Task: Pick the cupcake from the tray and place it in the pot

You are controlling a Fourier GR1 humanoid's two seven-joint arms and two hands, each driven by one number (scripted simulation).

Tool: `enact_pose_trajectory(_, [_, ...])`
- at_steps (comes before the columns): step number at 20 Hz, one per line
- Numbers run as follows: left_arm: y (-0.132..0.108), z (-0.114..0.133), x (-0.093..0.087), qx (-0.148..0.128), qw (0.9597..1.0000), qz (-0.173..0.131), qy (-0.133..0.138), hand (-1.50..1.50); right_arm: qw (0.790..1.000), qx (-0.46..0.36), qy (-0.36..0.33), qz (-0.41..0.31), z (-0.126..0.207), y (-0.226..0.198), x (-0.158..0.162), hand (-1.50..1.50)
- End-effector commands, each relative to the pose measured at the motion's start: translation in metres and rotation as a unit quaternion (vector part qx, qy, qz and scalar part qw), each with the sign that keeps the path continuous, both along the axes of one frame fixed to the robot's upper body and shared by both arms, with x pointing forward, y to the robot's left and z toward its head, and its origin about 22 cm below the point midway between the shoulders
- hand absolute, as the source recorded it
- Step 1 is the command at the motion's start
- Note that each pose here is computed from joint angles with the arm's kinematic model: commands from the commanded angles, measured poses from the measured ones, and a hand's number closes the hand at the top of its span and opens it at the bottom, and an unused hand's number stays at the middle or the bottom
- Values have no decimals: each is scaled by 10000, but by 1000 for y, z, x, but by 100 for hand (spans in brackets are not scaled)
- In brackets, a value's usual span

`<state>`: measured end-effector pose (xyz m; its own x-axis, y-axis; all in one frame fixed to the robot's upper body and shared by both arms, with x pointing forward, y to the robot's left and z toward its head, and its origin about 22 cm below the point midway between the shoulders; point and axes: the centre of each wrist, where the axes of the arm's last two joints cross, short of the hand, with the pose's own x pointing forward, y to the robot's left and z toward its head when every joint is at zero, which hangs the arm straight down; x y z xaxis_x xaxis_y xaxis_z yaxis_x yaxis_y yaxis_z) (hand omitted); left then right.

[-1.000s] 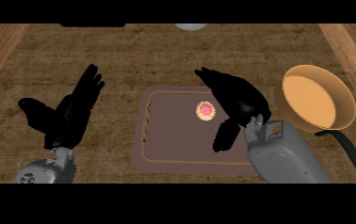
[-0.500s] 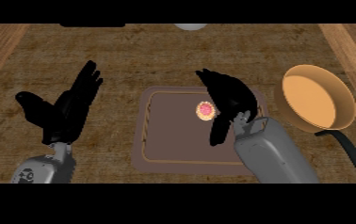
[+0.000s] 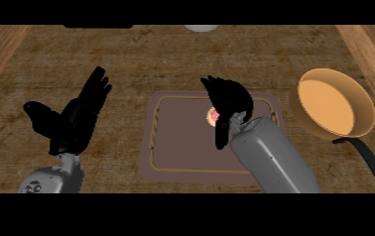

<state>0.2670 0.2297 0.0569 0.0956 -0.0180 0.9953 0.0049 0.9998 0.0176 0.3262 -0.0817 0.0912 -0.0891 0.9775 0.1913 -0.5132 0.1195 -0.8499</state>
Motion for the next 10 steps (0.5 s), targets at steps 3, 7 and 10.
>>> enact_pose_trajectory(3, [1, 0, 13, 40, 9999, 56, -106, 0, 9995, -274, 146, 8, -35, 9, -6, -150])
enact_pose_trajectory(7, [-8, 4, -10, 62, 10000, 1, -40, 0, 9990, -365, 246, -8, -32, 7, 0, -150])
enact_pose_trajectory(10, [10, 11, 5, -5, 10000, 14, -10, 0, 9993, -284, 230, 1, -25, 4, -4, -150])
